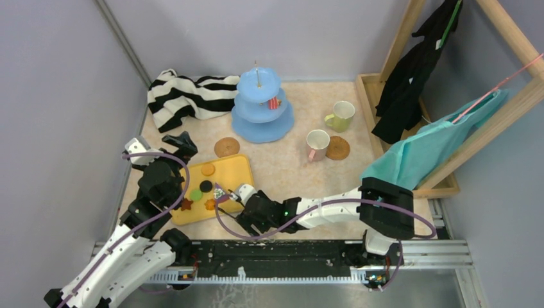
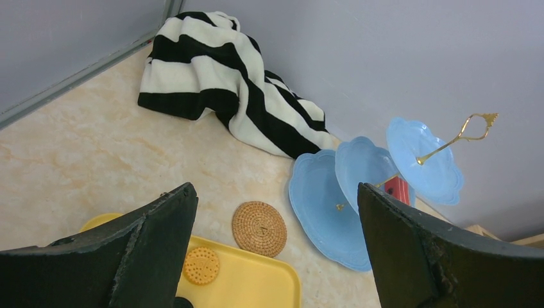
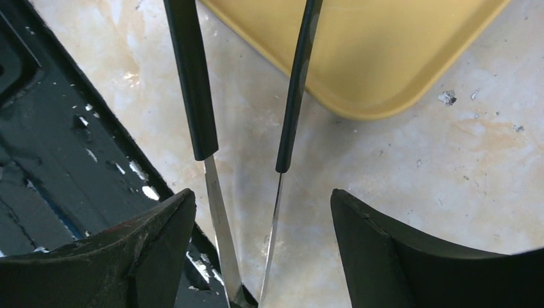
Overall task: Serve the afternoon tea
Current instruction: Pick up the clamp from the tray.
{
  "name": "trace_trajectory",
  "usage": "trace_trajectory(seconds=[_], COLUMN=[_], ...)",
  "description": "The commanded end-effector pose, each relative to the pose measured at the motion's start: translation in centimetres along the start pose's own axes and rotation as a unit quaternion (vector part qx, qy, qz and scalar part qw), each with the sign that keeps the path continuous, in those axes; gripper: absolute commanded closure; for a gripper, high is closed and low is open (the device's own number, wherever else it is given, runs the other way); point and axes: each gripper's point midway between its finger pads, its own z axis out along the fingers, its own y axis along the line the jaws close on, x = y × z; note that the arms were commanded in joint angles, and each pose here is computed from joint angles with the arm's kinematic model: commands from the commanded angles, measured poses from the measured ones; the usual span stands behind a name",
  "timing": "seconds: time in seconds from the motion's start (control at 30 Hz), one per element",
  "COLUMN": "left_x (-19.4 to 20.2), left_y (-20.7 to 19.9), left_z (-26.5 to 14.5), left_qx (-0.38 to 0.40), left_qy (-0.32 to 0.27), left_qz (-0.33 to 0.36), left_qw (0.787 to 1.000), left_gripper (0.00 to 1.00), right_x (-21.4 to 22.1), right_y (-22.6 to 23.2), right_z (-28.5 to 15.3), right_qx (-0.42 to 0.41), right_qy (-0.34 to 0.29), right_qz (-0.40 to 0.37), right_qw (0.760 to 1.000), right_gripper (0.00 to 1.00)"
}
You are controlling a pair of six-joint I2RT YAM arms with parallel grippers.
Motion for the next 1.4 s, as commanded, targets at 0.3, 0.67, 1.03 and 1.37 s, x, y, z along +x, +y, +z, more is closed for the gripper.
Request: trace_trajectory(seconds=[0.3, 0.67, 1.03, 1.37], left_x=[0.9, 1.2, 1.0, 0.7], left_y=[0.7, 0.8, 0.7, 0.8], left_z=[0.0, 0.0, 0.0, -0.2], left_qx=[-0.008, -0.010, -0.008, -0.005], left_qy=[0.004, 0.007, 0.006, 0.005], left_qz=[-0.002, -0.002, -0.006, -0.012], left_qw=[1.000, 1.000, 1.000, 1.000], left_gripper=[0.01, 0.01, 0.01, 0.01], right_x=[0.6, 0.4, -1.3, -1.6], right_y=[-0.2, 0.4, 1.6, 2.0], right_z=[2.3, 2.3, 0.5, -0.1], right_qx=[0.032, 0.019, 0.000, -0.008], right_qy=[-0.003, -0.008, 0.009, 0.041], right_qz=[-0.020, -0.016, -0.017, -0.012], right_qw=[0.999, 1.000, 1.000, 0.999], right_gripper=[0.30, 0.48, 0.53, 0.52])
